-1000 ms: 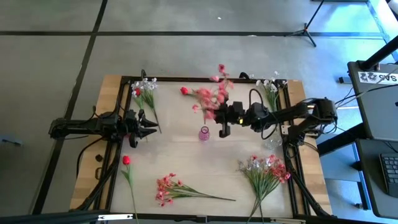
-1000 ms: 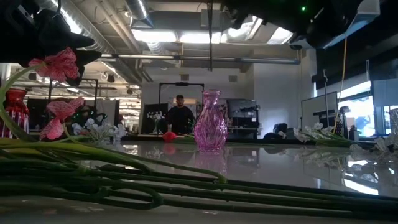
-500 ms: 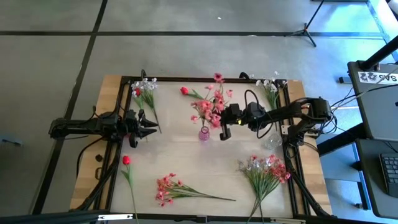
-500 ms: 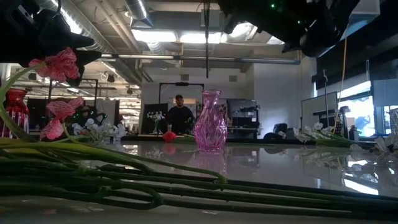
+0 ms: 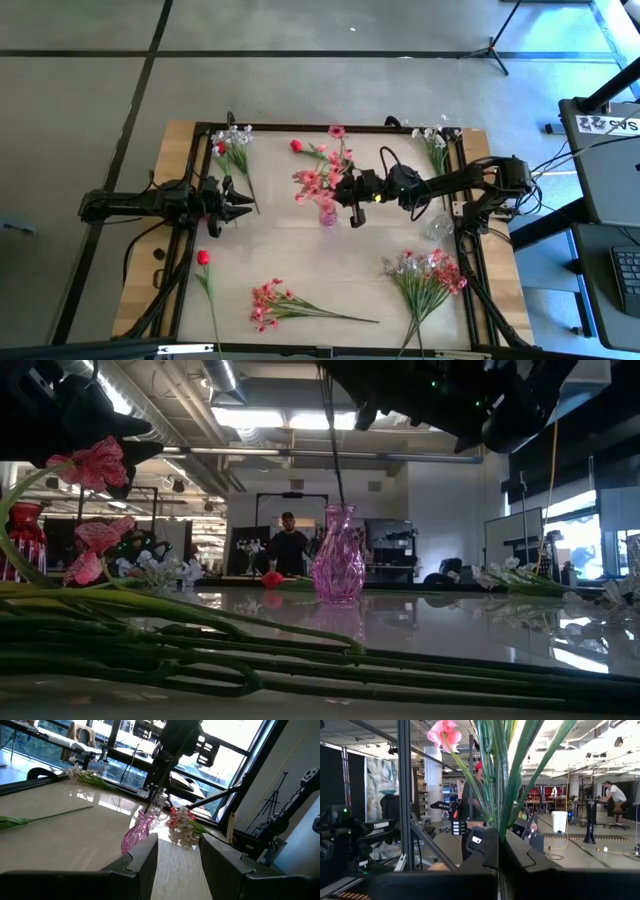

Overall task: Sort flowers into vase by color
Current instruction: Put the top pink flowers into the violet vase

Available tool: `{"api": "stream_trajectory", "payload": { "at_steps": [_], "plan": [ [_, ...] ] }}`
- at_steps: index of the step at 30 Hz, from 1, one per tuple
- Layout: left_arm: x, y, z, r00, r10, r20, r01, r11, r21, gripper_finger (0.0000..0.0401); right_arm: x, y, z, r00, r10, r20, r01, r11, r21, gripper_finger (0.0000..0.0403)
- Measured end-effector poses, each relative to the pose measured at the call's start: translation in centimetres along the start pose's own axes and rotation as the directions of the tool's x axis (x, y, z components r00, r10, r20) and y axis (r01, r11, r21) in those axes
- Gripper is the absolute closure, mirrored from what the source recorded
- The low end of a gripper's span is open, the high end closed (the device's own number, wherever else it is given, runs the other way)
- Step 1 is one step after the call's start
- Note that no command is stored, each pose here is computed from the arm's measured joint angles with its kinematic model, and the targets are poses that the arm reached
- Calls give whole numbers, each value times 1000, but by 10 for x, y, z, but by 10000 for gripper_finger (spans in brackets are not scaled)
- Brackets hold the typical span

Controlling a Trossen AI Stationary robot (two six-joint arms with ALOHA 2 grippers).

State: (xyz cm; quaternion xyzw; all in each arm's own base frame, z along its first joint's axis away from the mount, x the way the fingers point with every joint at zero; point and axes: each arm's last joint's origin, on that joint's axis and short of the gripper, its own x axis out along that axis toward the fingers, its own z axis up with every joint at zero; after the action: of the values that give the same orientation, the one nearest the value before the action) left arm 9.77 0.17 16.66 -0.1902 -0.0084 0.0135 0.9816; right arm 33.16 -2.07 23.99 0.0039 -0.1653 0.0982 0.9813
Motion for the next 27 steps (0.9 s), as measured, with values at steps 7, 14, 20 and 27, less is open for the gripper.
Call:
{"api": "stream_trajectory", "payload": {
  "at_steps": [7, 14, 20, 27],
  "plan": [
    [0, 0, 0, 1000, -1, 0, 1, 1000, 0, 260, 1, -1, -18, 999, -2, -35, 3, 999, 32, 399],
    [0, 0, 0, 1000, -1, 0, 1, 1000, 0, 260, 0, -1, -28, 994, 11, -107, -6, 999, 54, 398],
    [0, 0, 0, 1000, -1, 0, 1, 1000, 0, 260, 0, -1, -34, 985, 35, -167, -28, 999, 46, 388],
    [0, 0, 0, 1000, 0, 0, 0, 1000, 0, 260, -1, -2, -35, 983, 10, -184, -2, 999, 46, 320]
  ]
}}
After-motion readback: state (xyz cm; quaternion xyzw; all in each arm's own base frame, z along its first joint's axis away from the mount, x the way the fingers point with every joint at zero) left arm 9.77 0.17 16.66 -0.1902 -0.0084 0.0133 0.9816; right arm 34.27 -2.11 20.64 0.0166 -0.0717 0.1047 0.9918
